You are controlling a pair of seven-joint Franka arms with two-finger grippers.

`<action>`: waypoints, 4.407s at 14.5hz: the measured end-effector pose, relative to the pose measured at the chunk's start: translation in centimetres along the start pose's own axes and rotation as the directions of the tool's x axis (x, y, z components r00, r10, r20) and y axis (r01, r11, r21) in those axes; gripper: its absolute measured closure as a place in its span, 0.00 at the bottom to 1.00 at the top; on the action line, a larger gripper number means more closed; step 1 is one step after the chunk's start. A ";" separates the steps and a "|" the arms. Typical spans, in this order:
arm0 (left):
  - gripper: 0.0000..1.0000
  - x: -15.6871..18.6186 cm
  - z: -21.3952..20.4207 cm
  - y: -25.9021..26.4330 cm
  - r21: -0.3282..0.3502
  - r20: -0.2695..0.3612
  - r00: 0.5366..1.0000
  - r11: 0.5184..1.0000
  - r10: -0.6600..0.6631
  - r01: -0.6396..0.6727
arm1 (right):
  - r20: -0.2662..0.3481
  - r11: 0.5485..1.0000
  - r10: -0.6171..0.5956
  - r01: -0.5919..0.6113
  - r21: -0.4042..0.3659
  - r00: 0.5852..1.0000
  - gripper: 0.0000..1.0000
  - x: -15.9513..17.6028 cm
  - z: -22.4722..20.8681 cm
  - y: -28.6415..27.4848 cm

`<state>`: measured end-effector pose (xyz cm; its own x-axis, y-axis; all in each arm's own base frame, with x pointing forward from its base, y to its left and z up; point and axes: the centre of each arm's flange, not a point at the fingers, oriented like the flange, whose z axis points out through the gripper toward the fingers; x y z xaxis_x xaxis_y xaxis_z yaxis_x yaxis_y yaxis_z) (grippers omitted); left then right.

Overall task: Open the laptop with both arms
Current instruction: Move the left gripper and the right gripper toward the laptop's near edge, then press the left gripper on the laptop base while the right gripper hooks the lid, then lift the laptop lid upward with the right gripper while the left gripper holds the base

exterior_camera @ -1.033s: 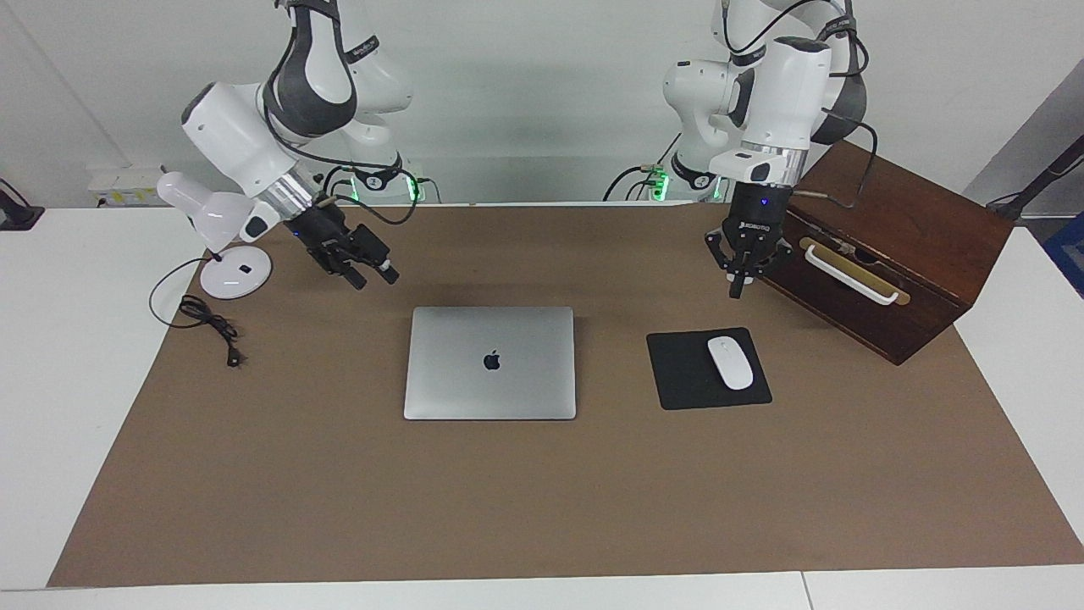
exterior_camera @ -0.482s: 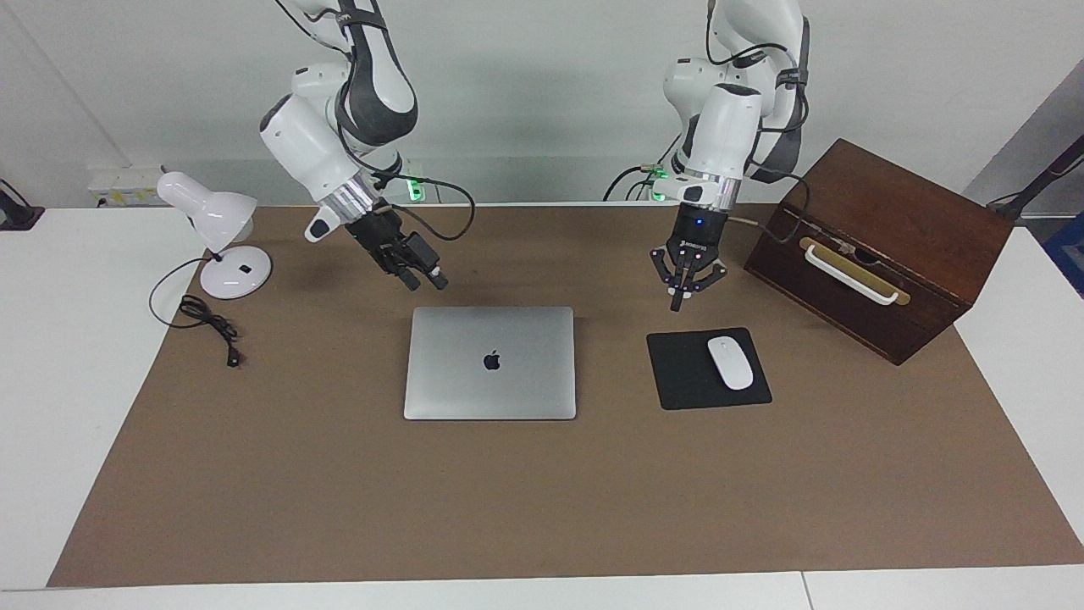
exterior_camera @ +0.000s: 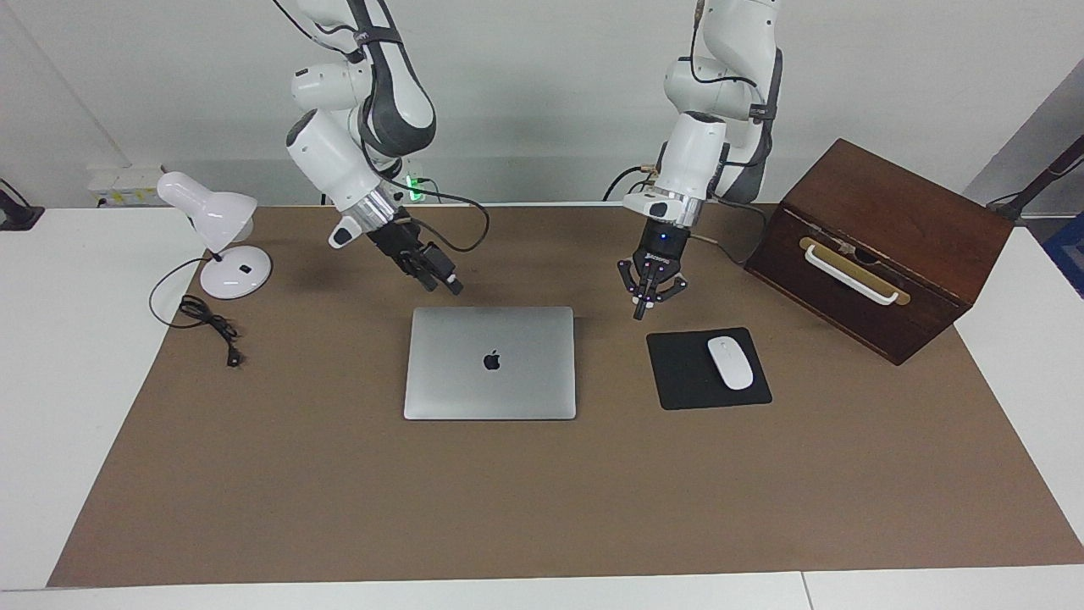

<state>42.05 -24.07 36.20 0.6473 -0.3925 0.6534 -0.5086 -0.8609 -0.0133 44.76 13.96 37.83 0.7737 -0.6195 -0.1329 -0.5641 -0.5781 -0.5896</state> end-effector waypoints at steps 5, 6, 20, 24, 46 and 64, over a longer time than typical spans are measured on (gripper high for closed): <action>0.99 -1.1 0.2 2.5 -0.035 0.010 0.999 0.999 0.038 -0.037 | 0.036 0.997 0.072 -0.071 -0.039 0.997 0.00 -2.1 1.7 0.9; 0.99 -1.7 0.2 3.4 -0.046 0.013 0.999 0.998 0.041 -0.041 | 0.040 0.996 0.073 -0.071 -0.045 0.997 0.00 -2.3 1.9 1.1; 0.99 -6.0 1.9 7.5 -0.109 -0.020 0.998 0.993 0.052 -0.054 | -0.005 0.993 0.073 -0.073 -0.089 0.997 0.00 -1.2 4.2 3.1; 0.99 -6.3 3.0 7.9 -0.113 -0.020 0.998 0.992 0.055 -0.057 | -0.012 0.994 0.062 -0.063 -0.093 0.998 0.00 -1.1 4.4 3.3; 0.99 -4.5 7.3 9.7 -0.127 -0.024 0.991 0.983 0.131 -0.133 | -0.060 0.998 0.001 -0.005 -0.070 0.998 0.00 0.2 4.6 1.9; 0.99 -4.6 8.3 9.8 -0.127 -0.019 0.987 0.979 0.159 -0.160 | -0.057 0.999 0.016 -0.018 -0.033 0.998 0.00 0.4 4.5 1.4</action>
<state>38.75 -33.40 26.80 0.5471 -0.5181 0.6575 -0.6736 -0.7388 -0.0216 45.58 15.33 33.33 0.7469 -0.6579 -0.0968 -0.5871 -0.5840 -0.5605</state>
